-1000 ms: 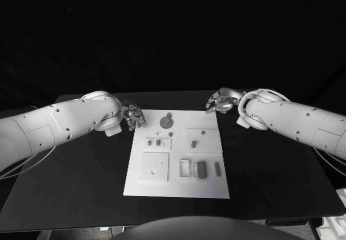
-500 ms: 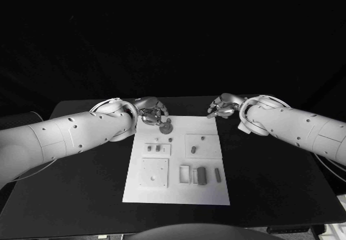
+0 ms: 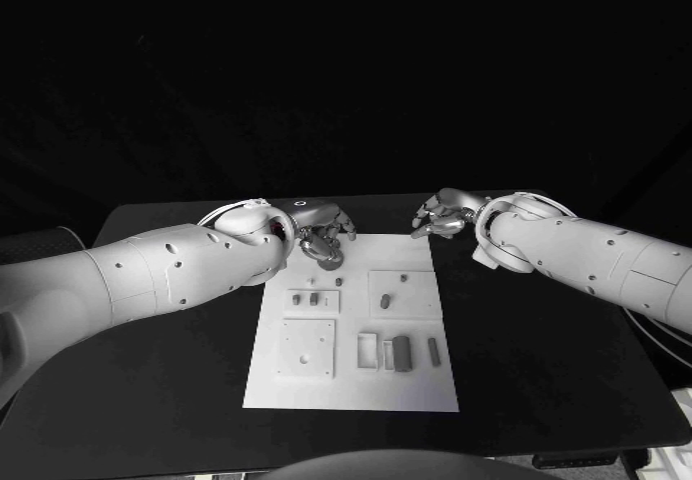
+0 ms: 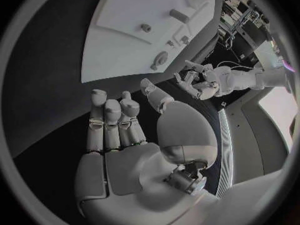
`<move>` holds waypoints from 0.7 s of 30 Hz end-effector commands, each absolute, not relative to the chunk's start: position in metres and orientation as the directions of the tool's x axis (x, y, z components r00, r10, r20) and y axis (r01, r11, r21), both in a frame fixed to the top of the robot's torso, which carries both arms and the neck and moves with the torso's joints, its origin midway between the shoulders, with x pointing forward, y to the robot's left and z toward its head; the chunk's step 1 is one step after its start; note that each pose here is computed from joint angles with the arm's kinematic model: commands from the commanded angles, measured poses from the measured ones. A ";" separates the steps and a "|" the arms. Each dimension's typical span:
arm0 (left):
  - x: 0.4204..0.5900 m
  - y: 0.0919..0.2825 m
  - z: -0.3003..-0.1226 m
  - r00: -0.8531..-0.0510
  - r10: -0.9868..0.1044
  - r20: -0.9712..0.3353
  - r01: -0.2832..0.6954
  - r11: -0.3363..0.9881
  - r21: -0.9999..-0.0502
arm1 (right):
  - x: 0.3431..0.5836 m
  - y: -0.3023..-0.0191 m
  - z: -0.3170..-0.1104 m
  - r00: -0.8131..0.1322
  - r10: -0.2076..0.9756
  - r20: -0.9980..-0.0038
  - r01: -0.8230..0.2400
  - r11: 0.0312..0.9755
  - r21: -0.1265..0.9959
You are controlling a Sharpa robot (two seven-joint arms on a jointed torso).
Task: Assemble the parts on the task board
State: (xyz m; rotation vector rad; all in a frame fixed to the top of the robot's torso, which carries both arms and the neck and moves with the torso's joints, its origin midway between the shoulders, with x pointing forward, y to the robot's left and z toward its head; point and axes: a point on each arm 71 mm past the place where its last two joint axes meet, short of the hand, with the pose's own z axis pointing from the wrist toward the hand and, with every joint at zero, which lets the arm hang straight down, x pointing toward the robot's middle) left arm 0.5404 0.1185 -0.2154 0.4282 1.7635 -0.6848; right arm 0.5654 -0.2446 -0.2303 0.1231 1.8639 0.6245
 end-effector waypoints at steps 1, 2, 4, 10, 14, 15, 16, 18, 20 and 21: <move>0.540 0.115 -0.225 -0.321 0.056 -0.945 0.629 0.759 -0.169 | 0.565 -0.244 -0.230 -0.385 0.373 -0.844 -0.220 0.851 0.477; 0.540 0.114 -0.226 -0.318 0.057 -0.946 0.630 0.759 -0.166 | 0.565 -0.244 -0.230 -0.385 0.374 -0.844 -0.220 0.851 0.477; 0.540 0.113 -0.229 -0.318 0.073 -0.945 0.633 0.759 -0.154 | 0.565 -0.243 -0.230 -0.384 0.374 -0.844 -0.221 0.851 0.477; 0.542 0.116 -0.238 -0.330 0.122 -0.936 0.630 0.766 -0.123 | 0.565 -0.244 -0.230 -0.383 0.374 -0.845 -0.221 0.851 0.477; 0.543 0.120 -0.242 -0.334 0.120 -0.935 0.627 0.769 -0.124 | 0.564 -0.247 -0.230 -0.380 0.375 -0.845 -0.217 0.852 0.476; 0.543 0.121 -0.243 -0.332 0.117 -0.936 0.626 0.770 -0.125 | 0.564 -0.248 -0.229 -0.379 0.376 -0.846 -0.215 0.853 0.476; 0.542 0.121 -0.245 -0.327 0.112 -0.938 0.626 0.769 -0.127 | 0.564 -0.248 -0.229 -0.379 0.376 -0.846 -0.216 0.853 0.476; 0.541 0.123 -0.249 -0.325 0.104 -0.940 0.625 0.770 -0.131 | 0.564 -0.248 -0.229 -0.378 0.376 -0.846 -0.215 0.853 0.475; 0.541 0.123 -0.251 -0.320 0.092 -0.943 0.624 0.770 -0.136 | 0.564 -0.248 -0.229 -0.378 0.376 -0.846 -0.215 0.853 0.475; 0.541 0.124 -0.252 -0.321 0.084 -0.943 0.621 0.771 -0.142 | 0.564 -0.248 -0.229 -0.378 0.376 -0.846 -0.215 0.853 0.475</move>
